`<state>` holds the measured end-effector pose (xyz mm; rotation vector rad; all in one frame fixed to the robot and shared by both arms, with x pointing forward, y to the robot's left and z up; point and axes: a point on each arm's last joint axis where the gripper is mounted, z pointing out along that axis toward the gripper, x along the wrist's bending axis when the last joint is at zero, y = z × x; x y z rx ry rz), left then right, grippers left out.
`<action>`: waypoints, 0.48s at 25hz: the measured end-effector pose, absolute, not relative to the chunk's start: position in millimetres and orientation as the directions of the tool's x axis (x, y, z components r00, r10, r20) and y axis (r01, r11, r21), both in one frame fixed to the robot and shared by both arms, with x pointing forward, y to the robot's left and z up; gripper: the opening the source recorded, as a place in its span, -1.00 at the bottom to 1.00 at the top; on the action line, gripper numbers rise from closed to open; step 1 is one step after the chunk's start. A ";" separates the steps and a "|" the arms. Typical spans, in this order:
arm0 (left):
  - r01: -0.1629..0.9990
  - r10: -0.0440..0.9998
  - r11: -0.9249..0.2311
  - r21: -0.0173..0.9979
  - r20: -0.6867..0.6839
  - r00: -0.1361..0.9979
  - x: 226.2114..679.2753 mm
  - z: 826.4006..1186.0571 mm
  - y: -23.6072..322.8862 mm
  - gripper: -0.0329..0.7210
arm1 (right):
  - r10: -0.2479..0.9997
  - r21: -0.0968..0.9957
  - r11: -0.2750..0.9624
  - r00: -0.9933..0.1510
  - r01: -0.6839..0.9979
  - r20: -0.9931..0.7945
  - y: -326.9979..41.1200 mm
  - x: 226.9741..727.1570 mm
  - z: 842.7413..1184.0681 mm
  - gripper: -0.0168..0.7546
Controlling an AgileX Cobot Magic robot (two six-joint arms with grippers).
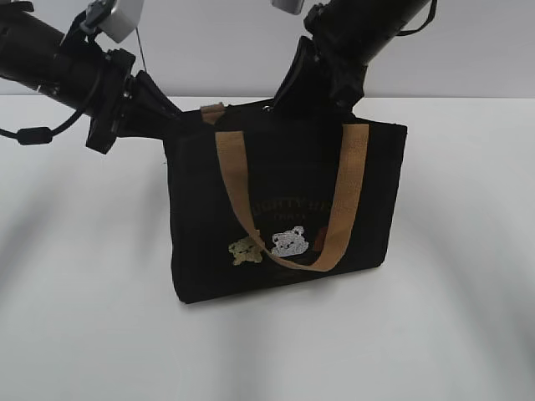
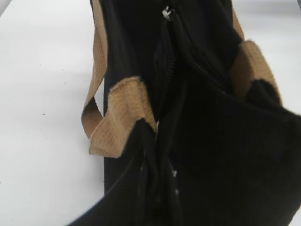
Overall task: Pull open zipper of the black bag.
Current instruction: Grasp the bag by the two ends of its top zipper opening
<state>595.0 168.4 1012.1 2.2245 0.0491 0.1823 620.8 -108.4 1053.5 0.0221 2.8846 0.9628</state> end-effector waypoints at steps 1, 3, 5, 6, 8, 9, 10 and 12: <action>-0.028 0.102 -0.611 0.791 0.114 0.988 595.2 1012.6 168.2 -0.82 | 0.054 0.592 0.806 -0.994 -0.014 -0.098 -112.2 621.4 1055.6 -0.97; -0.026 0.104 -0.605 0.796 0.112 0.988 595.1 1013.1 167.2 -0.82 | 0.079 0.578 0.816 -0.992 0.005 -0.103 -119.8 623.3 1057.7 -0.97; -0.024 0.107 -0.599 0.800 0.109 0.988 595.1 1013.6 166.4 -0.82 | 0.112 0.565 0.824 -0.989 0.037 -0.099 -128.5 626.1 1058.4 -0.97; -0.022 0.108 -0.597 0.802 0.108 0.988 595.0 1013.8 165.9 -0.82 | 0.127 0.561 0.826 -0.987 0.052 -0.096 -132.1 626.9 1059.2 -0.97; -0.025 0.103 -0.600 0.800 0.108 0.989 594.6 1013.6 165.4 -0.83 | 0.158 0.536 0.841 -0.981 0.076 -0.109 -145.3 630.0 1061.5 -0.97; -0.030 0.096 -0.608 0.793 0.111 0.989 594.3 1012.8 166.3 -0.83 | 0.177 0.516 0.852 -0.976 0.089 -0.123 -154.3 632.1 1062.9 -0.97; -0.028 0.098 -0.608 0.793 0.110 0.989 594.6 1012.8 167.4 -0.83 | 0.201 0.506 0.856 -0.971 0.108 -0.132 -164.6 634.9 1064.2 -0.98; -0.032 0.089 -0.614 0.788 0.110 0.990 594.0 1012.2 167.8 -0.83 | 0.244 0.482 0.864 -0.957 0.142 -0.156 -183.3 639.8 1066.4 -0.98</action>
